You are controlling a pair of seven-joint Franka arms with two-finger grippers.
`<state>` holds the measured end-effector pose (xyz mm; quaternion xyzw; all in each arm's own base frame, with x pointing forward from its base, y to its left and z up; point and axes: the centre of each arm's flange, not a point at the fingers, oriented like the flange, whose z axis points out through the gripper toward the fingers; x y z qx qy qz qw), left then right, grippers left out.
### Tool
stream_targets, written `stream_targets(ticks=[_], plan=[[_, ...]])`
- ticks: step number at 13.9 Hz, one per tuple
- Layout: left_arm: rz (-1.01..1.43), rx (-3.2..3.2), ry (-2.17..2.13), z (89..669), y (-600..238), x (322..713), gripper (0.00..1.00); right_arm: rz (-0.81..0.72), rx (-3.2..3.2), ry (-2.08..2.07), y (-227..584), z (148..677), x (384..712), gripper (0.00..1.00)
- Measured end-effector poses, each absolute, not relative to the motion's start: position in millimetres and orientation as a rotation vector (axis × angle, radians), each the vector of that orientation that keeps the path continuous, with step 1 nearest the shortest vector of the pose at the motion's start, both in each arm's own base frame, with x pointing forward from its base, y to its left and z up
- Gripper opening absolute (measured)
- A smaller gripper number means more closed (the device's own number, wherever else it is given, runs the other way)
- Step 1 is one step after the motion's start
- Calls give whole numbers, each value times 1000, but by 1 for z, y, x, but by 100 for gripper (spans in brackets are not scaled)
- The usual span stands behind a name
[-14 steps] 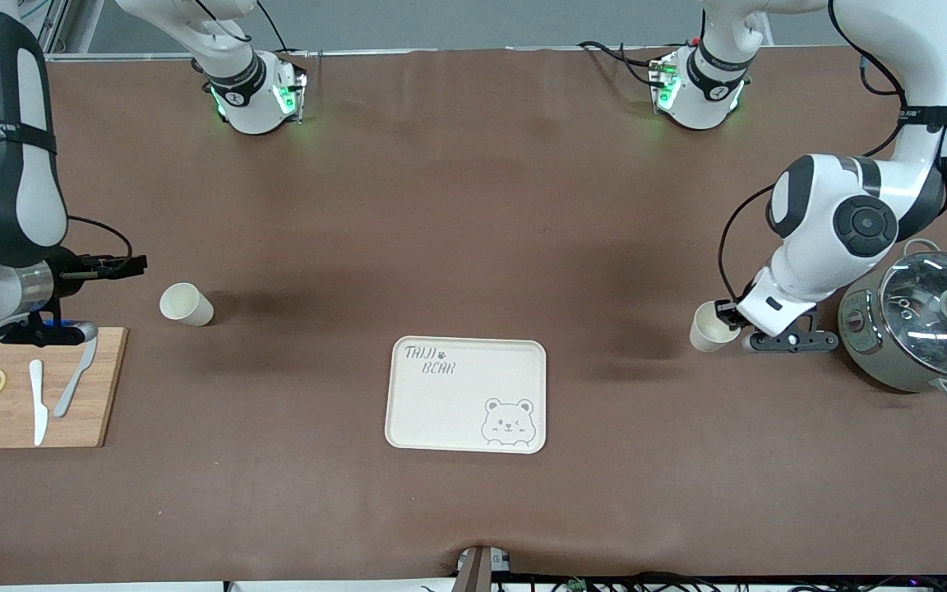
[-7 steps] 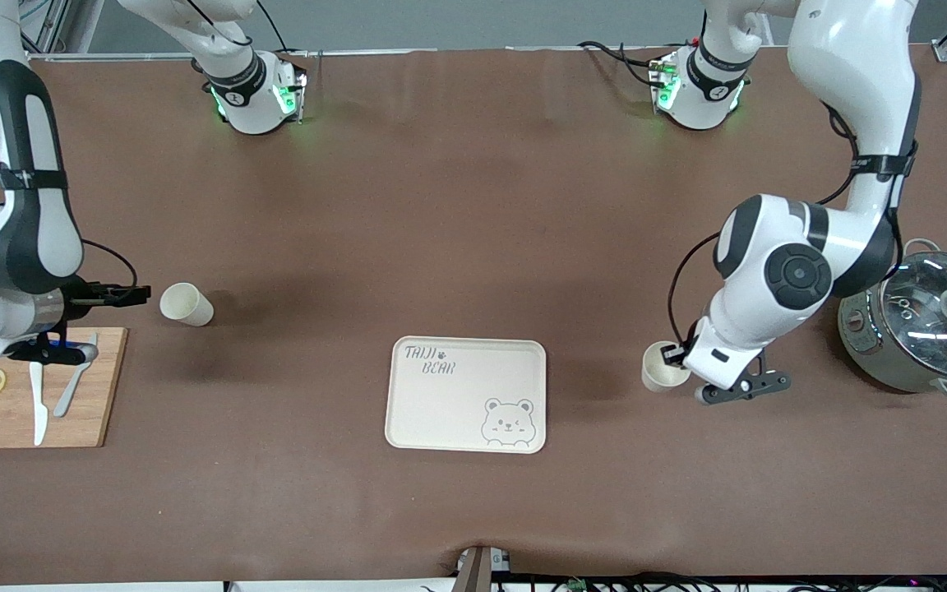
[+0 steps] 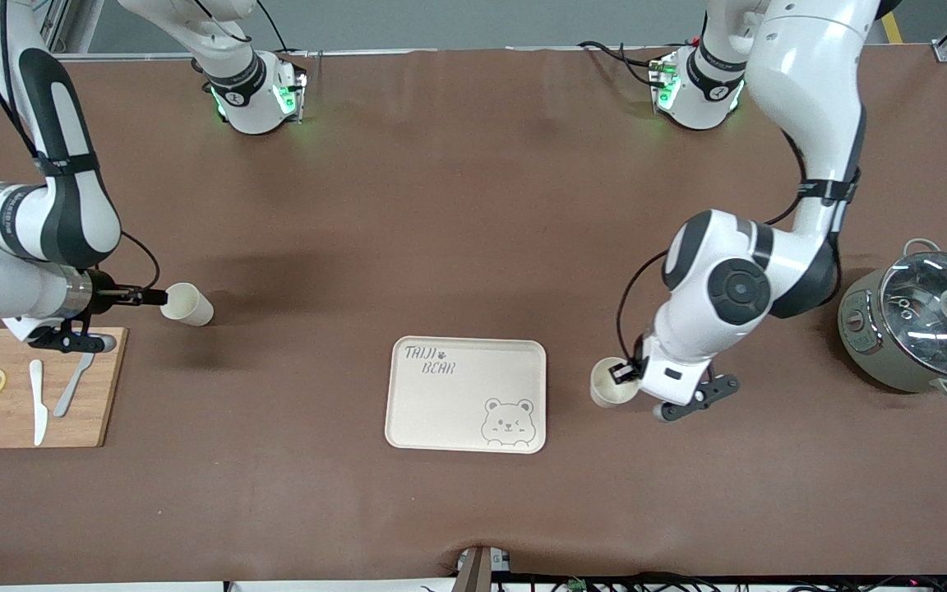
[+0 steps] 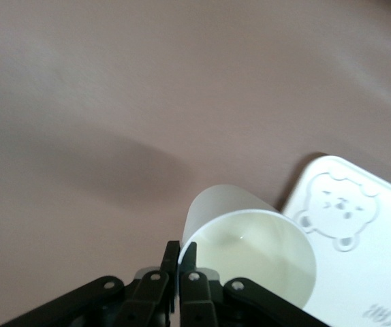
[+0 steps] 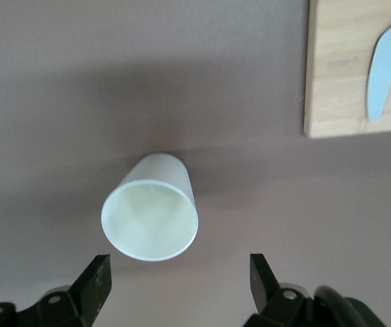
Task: Place white IKEA cup upright on tray with both arms
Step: 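Set the cup upright on the tray while the right gripper lifts its cup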
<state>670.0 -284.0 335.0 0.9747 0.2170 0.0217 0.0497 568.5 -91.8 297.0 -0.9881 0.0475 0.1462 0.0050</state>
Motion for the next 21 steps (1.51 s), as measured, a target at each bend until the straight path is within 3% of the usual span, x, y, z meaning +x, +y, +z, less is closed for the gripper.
stream_targets(ticks=[2, 5, 6, 13, 14, 21], plan=[[65, 2943, 726, 324, -317, 669, 4, 416, -3102, 156, -93, 282, 559, 89], [72, 2909, 787, 306, -351, 668, 4, 223, -3132, 178, -98, 251, 545, 87], [72, 2901, 803, 300, -359, 667, 4, 174, -3137, 189, -100, 243, 540, 82], [81, 2842, 899, 250, -406, 648, 4, 333, -3033, 298, -96, 231, 515, 6], [75, 2847, 894, 246, -408, 645, 8, 345, -3022, 306, -95, 233, 515, 4], [136, 2836, 901, 271, -400, 658, 78, 724, -2847, 589, -72, 309, 528, 4]])
